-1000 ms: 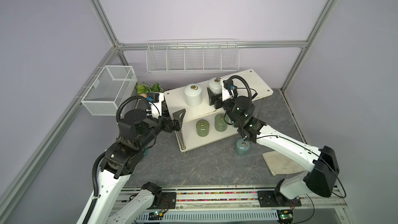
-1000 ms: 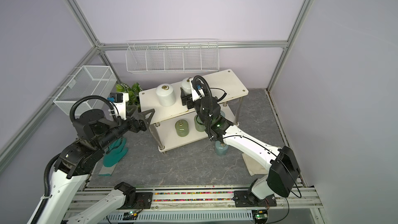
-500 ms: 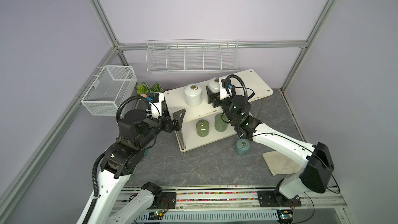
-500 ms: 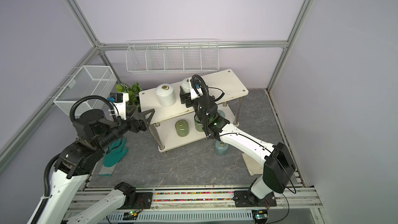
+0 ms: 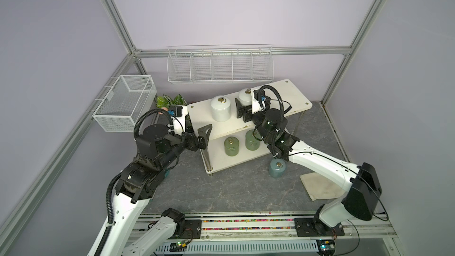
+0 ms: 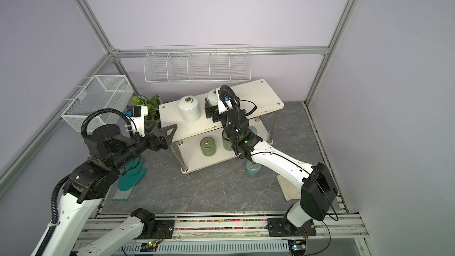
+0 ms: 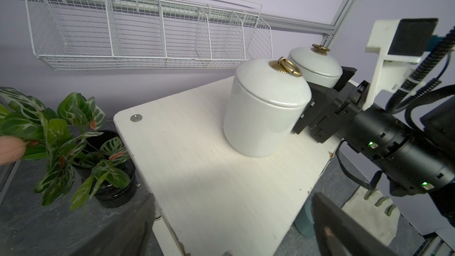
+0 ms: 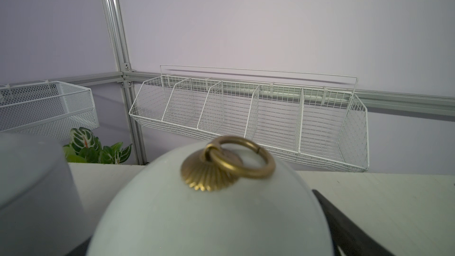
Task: Remove the tea canisters from the shelf
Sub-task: Pick up the tea canister from the shelf.
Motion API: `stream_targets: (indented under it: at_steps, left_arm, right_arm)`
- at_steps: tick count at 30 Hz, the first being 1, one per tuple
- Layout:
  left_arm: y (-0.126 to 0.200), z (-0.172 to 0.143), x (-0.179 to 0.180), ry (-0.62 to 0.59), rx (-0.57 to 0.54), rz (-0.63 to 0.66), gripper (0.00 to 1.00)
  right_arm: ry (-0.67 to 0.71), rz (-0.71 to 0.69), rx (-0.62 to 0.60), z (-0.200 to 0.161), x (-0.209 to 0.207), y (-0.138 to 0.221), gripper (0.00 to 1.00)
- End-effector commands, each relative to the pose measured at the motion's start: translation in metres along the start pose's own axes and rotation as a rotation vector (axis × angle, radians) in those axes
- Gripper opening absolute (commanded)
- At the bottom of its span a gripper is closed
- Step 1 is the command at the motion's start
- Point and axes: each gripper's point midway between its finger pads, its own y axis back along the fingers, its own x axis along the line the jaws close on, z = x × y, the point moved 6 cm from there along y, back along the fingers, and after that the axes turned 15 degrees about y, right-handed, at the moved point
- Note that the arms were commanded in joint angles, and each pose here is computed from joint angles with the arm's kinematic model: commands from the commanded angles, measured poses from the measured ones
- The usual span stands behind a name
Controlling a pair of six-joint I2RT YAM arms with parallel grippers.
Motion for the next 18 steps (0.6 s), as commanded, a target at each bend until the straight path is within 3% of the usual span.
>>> stream_targets:
  at_steps: [1,5,18]
  left_arm:
    - [-0.0009,-0.0021,0.0007,-0.023,0.009,0.007,1.0]
    - [-0.0006,-0.0017,0.0013,-0.022,0.006,0.012,1.0]
    - [-0.0023,-0.0008,0.0009,-0.02,0.006,0.011,1.0]
  right_arm:
    - [-0.013,-0.024,-0.008,-0.0041,-0.0025,-0.0027,0.93]
    - [-0.009,-0.021,-0.001,-0.0063,-0.0013,-0.0031,0.77]
    - [0.005,0.013,-0.012,-0.0051,-0.0005,0.0017,0.59]
